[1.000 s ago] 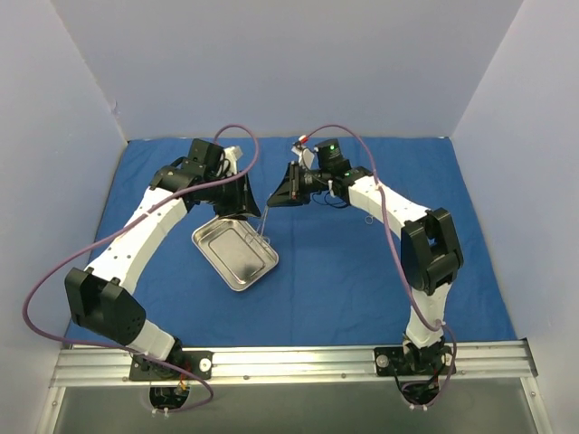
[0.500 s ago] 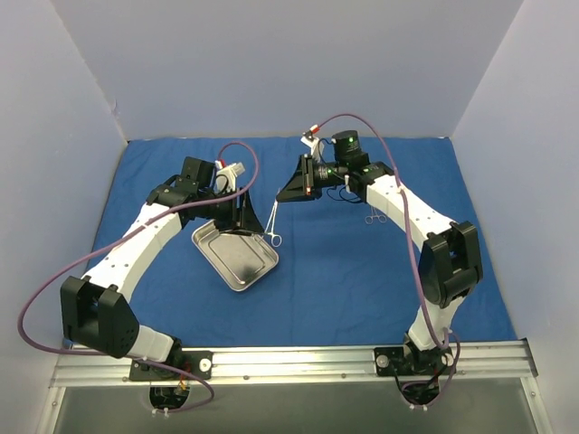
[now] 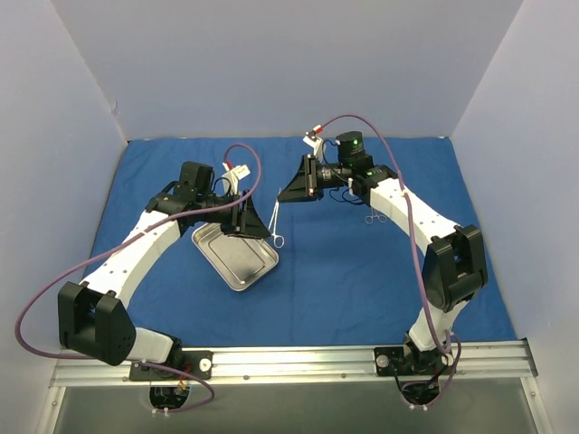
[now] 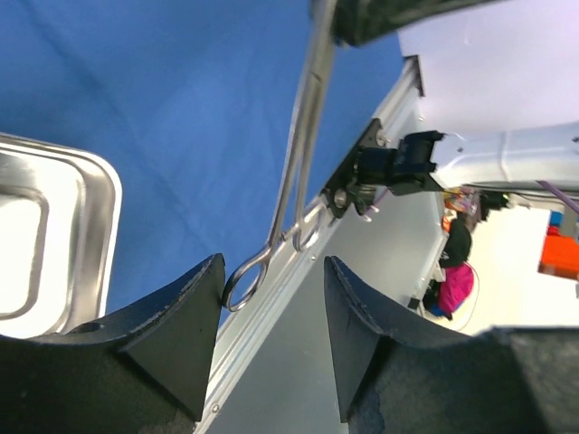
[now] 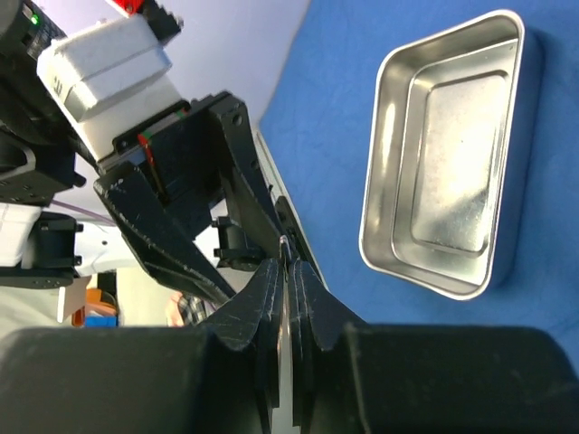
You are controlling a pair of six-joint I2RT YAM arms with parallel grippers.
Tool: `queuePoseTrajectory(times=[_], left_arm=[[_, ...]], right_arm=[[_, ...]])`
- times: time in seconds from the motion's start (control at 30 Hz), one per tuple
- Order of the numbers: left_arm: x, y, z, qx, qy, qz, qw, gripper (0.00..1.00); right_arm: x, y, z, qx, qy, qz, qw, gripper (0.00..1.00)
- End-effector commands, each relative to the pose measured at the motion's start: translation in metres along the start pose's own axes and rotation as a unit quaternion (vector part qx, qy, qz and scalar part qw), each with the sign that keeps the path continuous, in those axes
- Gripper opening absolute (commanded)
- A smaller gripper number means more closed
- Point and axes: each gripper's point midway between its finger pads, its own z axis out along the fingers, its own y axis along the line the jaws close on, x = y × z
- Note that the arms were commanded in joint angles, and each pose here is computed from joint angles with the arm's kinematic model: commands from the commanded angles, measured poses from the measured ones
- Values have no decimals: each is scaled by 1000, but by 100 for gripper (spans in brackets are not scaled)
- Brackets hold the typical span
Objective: Open and lay out the surgical kit
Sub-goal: Adjust the medical item, then place the medical item in the surgical kit.
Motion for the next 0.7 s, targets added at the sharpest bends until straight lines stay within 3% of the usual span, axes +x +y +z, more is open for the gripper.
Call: queuePoseTrajectory(times=[0.0,0.07,0.17,0.2,0.23,0.3,0.33,0.47,0.67], left_arm=[[-3,-28,-8,61,-12,40,997,56],[0,-29,-7,70,-7,37,997,53],[1,-28,-7,69,-5,33,997,29],[0,-27,-8,63,-5,29,998,6],[0,-23,-7,50,-5,24,998,2],[-13,-12,-9,-2,-29,26,999,2],[-18,-9,-9,-18,-38,25,999,2],[-40,-3,-16,-73,-84,40,993,2],[-51,-2,-11,-87,-95,44,991,2]], right_arm=[[-7,26,-11,-34,-17,-28,999,0],[-11,27,-13,-38,-28,-31,998,0],[-14,26,-13,-36,-34,-25,998,0],[-14,25,-13,-33,-36,-20,999,0],[-18,26,-14,-27,-38,-15,999,0],[-21,20,-12,-2,-41,-1,999,26],[-16,4,-12,45,-33,13,998,34],[-27,1,-6,118,-38,0,992,51],[-12,-9,12,189,-4,-21,982,59]])
